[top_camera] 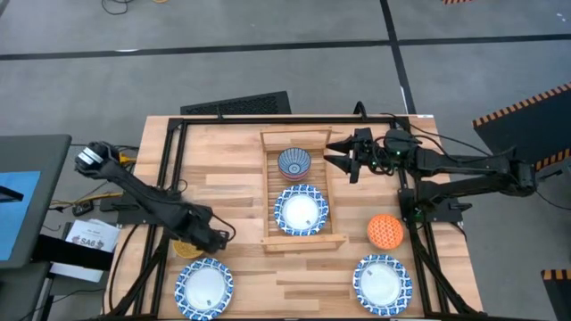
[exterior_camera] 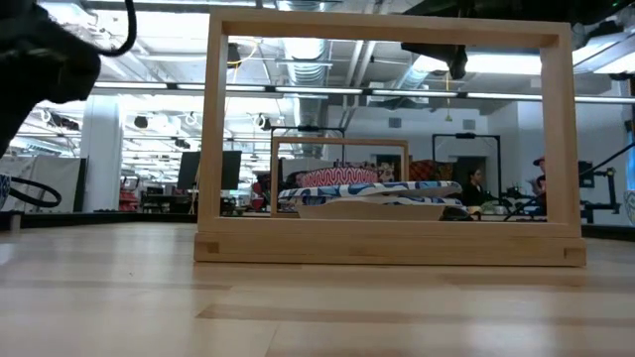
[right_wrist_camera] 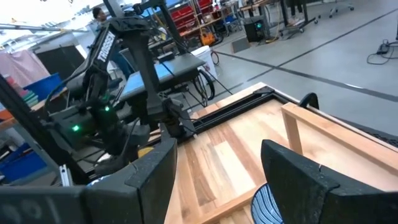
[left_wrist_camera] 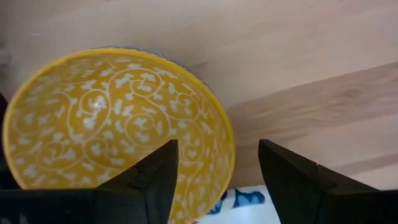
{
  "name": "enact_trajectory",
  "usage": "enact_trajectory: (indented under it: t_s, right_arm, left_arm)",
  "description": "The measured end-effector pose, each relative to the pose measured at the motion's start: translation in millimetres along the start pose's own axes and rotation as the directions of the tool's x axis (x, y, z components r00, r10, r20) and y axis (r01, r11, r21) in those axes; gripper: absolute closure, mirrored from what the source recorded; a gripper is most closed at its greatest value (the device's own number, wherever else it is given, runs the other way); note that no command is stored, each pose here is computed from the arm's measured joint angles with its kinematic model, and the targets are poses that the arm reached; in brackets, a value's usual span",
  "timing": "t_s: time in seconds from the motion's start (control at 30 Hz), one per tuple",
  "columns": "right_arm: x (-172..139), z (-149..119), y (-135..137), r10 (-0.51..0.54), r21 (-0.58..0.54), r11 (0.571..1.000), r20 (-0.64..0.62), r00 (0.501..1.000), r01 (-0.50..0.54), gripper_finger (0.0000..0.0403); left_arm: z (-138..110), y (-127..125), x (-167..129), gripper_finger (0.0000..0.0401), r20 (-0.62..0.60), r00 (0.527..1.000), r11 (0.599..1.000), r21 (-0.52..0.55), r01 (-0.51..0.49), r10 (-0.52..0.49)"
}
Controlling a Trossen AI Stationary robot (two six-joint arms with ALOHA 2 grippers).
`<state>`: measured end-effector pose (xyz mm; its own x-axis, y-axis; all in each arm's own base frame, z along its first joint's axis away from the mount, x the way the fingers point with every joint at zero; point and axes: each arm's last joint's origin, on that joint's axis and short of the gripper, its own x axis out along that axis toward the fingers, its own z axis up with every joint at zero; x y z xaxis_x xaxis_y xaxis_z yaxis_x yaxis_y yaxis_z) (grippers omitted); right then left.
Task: Place and stack bowls onto a shelf
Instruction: Stack the yellow bowl on top of the blue bowl on the shelf
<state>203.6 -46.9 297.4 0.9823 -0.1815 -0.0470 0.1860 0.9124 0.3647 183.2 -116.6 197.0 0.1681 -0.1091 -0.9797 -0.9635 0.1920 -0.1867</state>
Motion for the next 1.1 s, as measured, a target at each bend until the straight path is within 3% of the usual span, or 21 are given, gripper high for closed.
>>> enact_trajectory:
  t_s: [0.2, 0.5, 0.77, 0.93, 1.1]
  right_arm:
    - [0.0, 0.0, 0.0, 0.0, -0.006, 1.0, 0.0, 1.0, 0.0, 0.0143]
    - [0.0, 0.0, 0.0, 0.0, -0.006, 1.0, 0.0, 1.0, 0.0, 0.0143]
    - [0.0, 0.0, 0.0, 0.0, -0.006, 1.0, 0.0, 1.0, 0.0, 0.0143]
    - [0.0, 0.0, 0.0, 0.0, -0.006, 1.0, 0.0, 1.0, 0.0, 0.0143]
    - [0.0, 1.9, 0.7, 0.007, -0.002, 1.0, 0.018, 1.0, -0.007, 0.0143]
  left_arm:
    - [-2.1, -5.1, 14.2, 0.022, 0.008, 0.999, 0.999, 0.01, -0.04, 0.04]
    - [-0.2, -6.2, 18.5, 0.0386, 0.01, 0.998, 0.994, 0.093, -0.065, 0.065]
    - [10.9, -9.7, 10.2, 0.0398, -0.061, 0.995, 0.98, 0.191, -0.06, 0.073]
    - [30.3, -22.0, -32.5, 0.0399, -0.062, 0.995, 0.957, 0.276, 0.092, -0.078]
    - [65.4, -24.4, -83.5, 0.04, 0.026, 0.992, 0.915, 0.389, 0.106, -0.126]
